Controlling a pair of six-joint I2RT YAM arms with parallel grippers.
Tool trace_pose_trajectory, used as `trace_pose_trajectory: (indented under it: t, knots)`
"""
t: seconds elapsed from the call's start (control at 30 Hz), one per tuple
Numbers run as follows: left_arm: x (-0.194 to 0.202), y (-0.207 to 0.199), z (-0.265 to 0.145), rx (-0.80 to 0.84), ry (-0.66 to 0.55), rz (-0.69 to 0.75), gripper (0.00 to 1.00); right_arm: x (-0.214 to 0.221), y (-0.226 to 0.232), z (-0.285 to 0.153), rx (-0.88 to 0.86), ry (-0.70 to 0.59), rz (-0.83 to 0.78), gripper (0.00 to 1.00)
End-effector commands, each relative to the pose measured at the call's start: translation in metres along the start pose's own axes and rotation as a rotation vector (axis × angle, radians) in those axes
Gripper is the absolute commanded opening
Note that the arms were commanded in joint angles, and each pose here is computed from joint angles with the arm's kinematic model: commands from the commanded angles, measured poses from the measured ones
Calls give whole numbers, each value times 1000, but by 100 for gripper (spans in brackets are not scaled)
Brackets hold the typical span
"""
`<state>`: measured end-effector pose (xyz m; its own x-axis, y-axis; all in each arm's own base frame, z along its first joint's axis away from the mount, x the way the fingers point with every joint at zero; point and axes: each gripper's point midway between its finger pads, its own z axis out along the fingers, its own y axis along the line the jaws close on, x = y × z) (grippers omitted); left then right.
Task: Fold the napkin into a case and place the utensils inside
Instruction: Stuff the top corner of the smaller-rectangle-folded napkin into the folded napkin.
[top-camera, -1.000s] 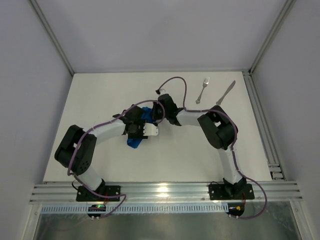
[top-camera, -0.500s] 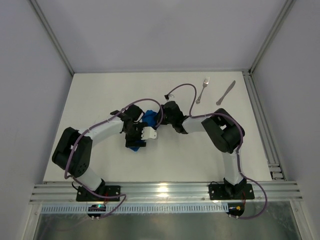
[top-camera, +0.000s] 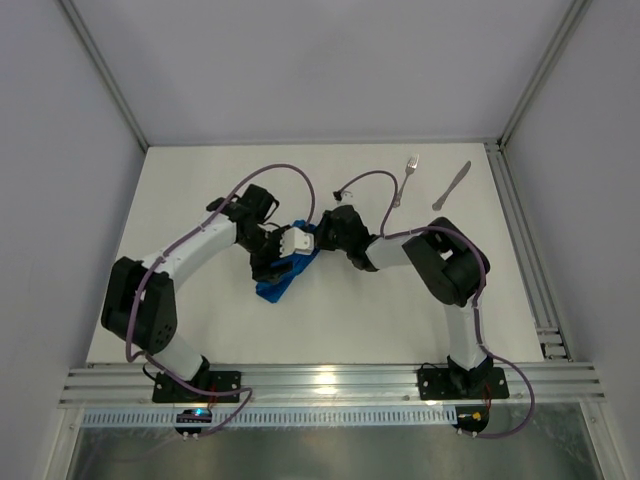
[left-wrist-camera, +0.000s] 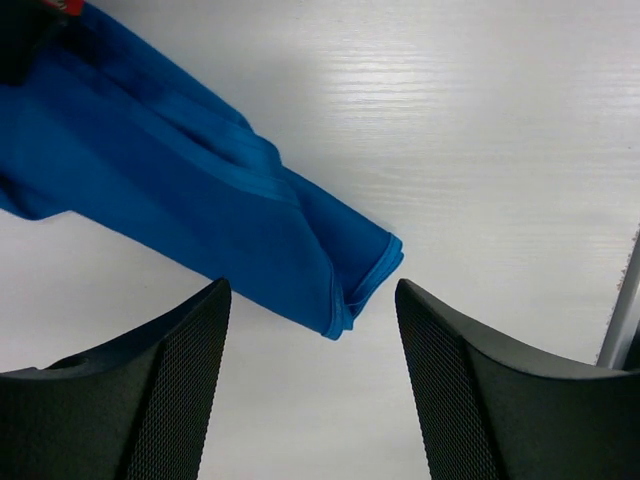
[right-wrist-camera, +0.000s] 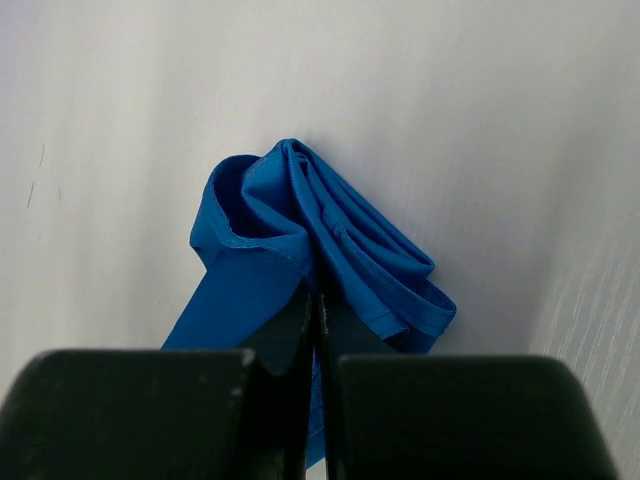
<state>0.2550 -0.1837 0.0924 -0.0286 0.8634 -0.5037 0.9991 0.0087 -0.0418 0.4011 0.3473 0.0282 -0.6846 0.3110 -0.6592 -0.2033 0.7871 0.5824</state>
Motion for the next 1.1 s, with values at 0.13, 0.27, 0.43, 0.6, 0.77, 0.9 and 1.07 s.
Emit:
trace_pose_trajectory:
  t: [0.13, 0.27, 0.43, 0.6, 0.77, 0.9, 1.07]
  knots:
    - [19, 15, 24, -93, 54, 53, 74, -20, 12, -8, -23, -70, -2, 4]
    - [21, 29, 38, -204, 52, 93, 68, -20, 14, -8, -29, -73, 5, 4]
    - [30, 22, 52, -209, 75, 165, 55, -19, 15, -9, -35, -76, 14, 4]
    - [44, 14, 64, -200, 119, 223, 50, -22, 19, -13, -51, -95, 30, 4]
    - [53, 15, 68, -211, 170, 272, 49, -27, 30, -19, -82, -83, 12, 12]
    - [60, 12, 72, -191, 194, 289, 47, -44, 37, -45, -62, -92, -33, 33]
    - [62, 5, 76, -156, 192, 305, 47, -49, 33, -79, 1, -25, -129, 47]
